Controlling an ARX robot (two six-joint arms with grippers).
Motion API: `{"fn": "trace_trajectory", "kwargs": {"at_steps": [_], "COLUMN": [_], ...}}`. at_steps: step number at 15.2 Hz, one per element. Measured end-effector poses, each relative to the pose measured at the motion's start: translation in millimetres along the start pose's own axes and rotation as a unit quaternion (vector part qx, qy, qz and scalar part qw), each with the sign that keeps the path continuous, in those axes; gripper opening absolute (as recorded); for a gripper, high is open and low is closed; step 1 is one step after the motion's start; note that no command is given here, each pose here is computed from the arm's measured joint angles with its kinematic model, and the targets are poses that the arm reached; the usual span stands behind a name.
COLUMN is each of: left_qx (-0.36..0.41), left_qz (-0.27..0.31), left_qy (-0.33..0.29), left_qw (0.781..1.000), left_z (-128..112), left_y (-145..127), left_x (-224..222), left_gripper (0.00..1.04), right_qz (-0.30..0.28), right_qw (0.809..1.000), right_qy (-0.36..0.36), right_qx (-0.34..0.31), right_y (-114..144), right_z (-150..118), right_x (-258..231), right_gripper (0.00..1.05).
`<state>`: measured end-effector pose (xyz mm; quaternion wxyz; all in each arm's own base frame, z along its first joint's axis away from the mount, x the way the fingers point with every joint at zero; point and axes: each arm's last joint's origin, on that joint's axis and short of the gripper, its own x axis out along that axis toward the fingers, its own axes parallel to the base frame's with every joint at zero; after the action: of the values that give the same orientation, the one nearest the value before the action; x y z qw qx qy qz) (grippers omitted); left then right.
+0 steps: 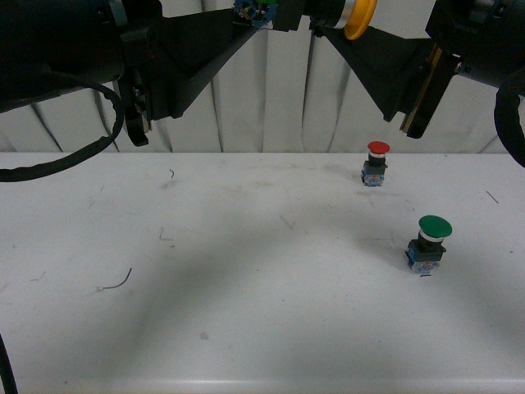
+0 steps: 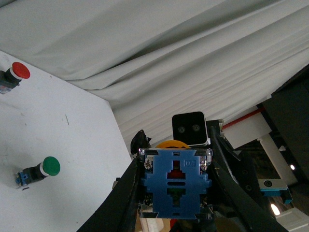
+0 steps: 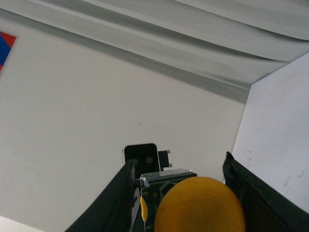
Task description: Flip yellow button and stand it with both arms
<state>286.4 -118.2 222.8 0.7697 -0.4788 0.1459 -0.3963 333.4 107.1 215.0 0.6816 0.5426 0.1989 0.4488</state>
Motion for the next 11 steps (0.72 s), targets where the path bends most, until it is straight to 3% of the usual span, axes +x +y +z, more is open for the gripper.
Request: {"fn": "trace_trajectory", "kwargs": {"at_steps": [2,9,10,11], "left_qx": [-0.004,-0.005,-0.008,-0.009], "left_qz": [-0.004,-0.001,0.000,0.001], "left_qy": [-0.002,-0.004,-0.003,-0.004], "left_qw": [1.000,1.000,1.000,1.000], "left_z": [2.4,4.4,4.7,4.7], "left_y": [0.0,1.4,1.8,2.0], "left_x": [-1.2,-2.5,-2.7,-2.8], "left_gripper": [0.34,0.34,0.38,0.53], "right_qz": [-0.001,-0.003,-0.003,-0.002], "right_qw": [1.000,1.000,1.000,1.000], "right_qy": [0.000,-0.002,-0.001,0.004], "right_qx": [0.008,0.020,0.021,0.022], "right_y": [-1.3,-4.0,-4.1,-4.0], "right_z": [-0.9,-1.6,-1.7,-1.9], "right_x": [2.1,5.2,5.2,5.2], "right_gripper": [0.37,0.36,0.36,0.36]}}
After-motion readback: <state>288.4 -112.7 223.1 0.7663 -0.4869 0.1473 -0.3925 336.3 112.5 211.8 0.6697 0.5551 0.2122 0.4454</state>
